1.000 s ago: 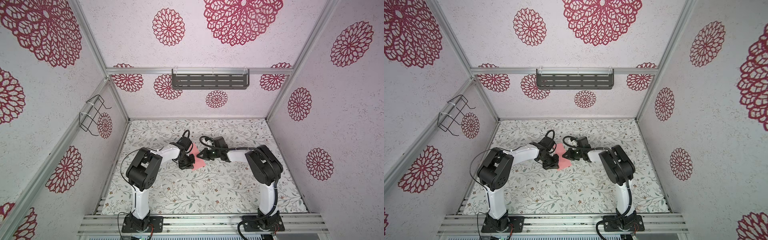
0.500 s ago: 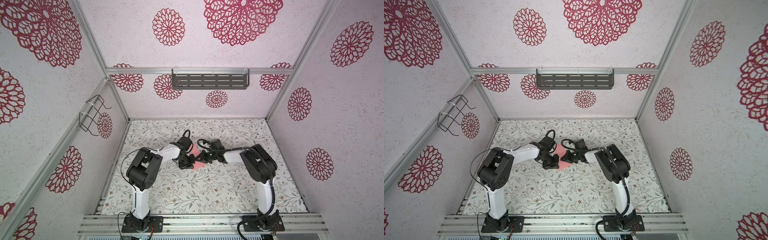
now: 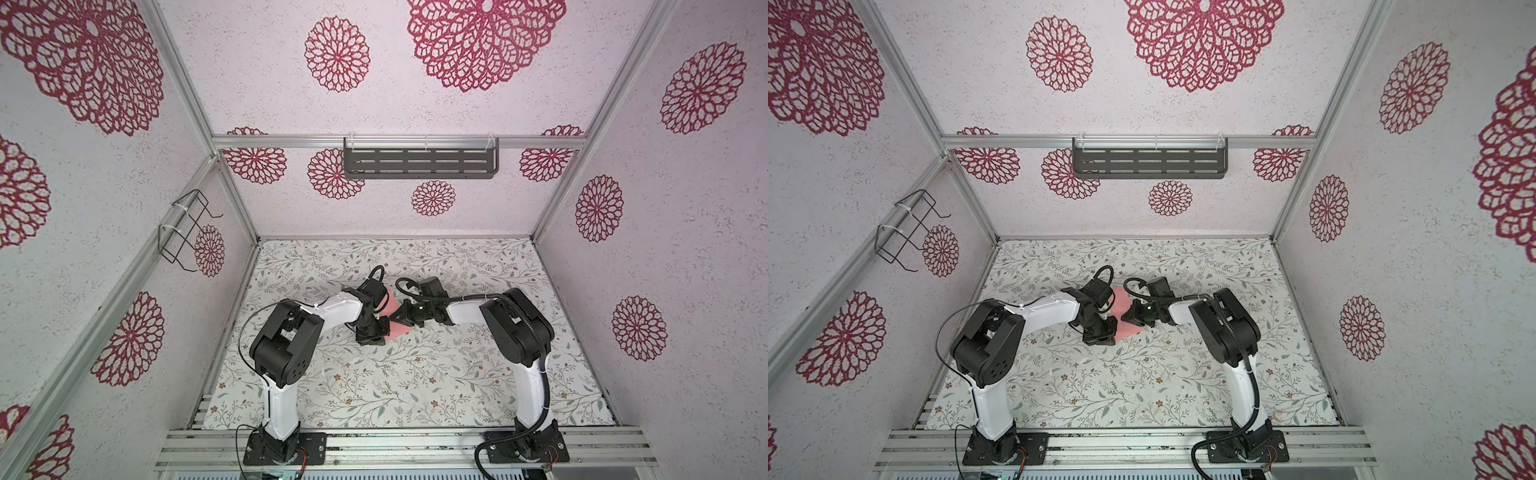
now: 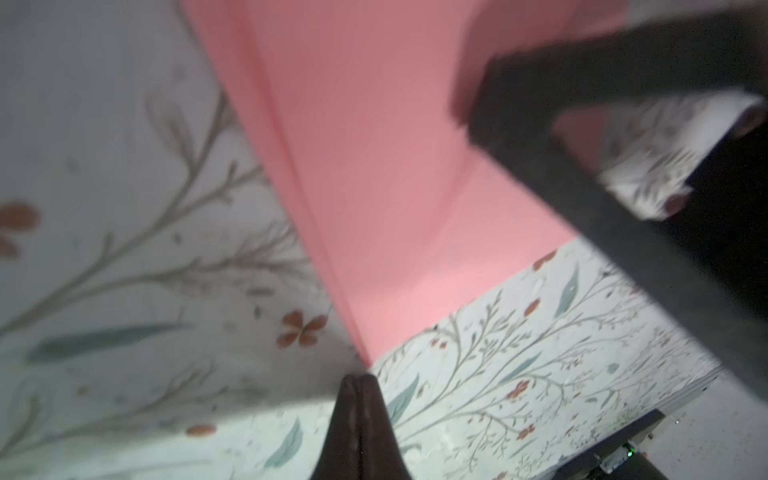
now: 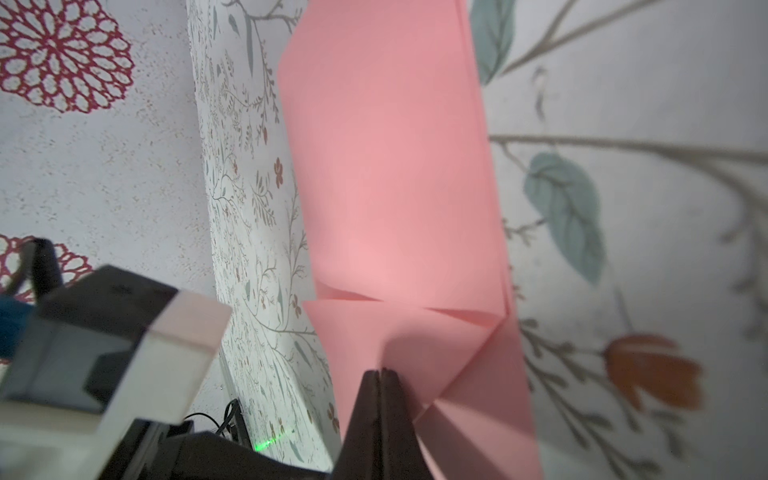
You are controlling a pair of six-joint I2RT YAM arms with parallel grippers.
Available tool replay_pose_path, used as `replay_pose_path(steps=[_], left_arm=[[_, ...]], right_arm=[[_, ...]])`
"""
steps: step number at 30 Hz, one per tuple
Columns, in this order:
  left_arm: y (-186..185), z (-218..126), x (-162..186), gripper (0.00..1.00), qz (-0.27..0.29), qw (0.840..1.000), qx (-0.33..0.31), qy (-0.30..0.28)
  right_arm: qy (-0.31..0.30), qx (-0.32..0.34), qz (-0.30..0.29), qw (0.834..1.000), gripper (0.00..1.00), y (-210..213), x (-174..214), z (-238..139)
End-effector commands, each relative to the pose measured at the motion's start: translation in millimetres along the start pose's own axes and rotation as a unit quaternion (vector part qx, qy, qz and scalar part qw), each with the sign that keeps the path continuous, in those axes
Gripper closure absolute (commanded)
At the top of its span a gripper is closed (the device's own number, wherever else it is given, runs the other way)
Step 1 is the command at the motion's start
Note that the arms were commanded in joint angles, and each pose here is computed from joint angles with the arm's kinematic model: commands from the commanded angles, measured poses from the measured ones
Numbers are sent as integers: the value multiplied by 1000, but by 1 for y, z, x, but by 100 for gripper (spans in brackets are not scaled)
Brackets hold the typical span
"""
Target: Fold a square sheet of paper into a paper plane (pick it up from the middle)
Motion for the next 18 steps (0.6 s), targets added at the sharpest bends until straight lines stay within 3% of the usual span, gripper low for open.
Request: replay_pose_path(steps=[1,9,13,16,18], left_arm=[[0,-12,5,100,10,1000,-6,10],[-11,-58,-46,97,-8,991,51,-121],[-18,-56,-67,94,-9,987,71,-146],[-16,-49,-77,92,-15,987,64,-144],[-14,-45,-81,92,-17,988,55,-143]], right_arm=[[-13,19,20,1000,100,-10,-8,2],[-32,-78,-23,996,100,44,-15,-22],[-60,-110,-30,992,90,59,-19,-41],[-85,-96,-16,992,75,48,-23,-51],[-96,-85,-9,992,72,39,-24,-55]])
Point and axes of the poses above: each gripper's point midway between its finger pads, its own z axis out along the fingers, its own y axis along the line the jaws close on, x = y × z, the point moved 6 cm from there along -z, back along the fingers, and after that the axes turned 13 degrees about z, right-handed, at the moved point
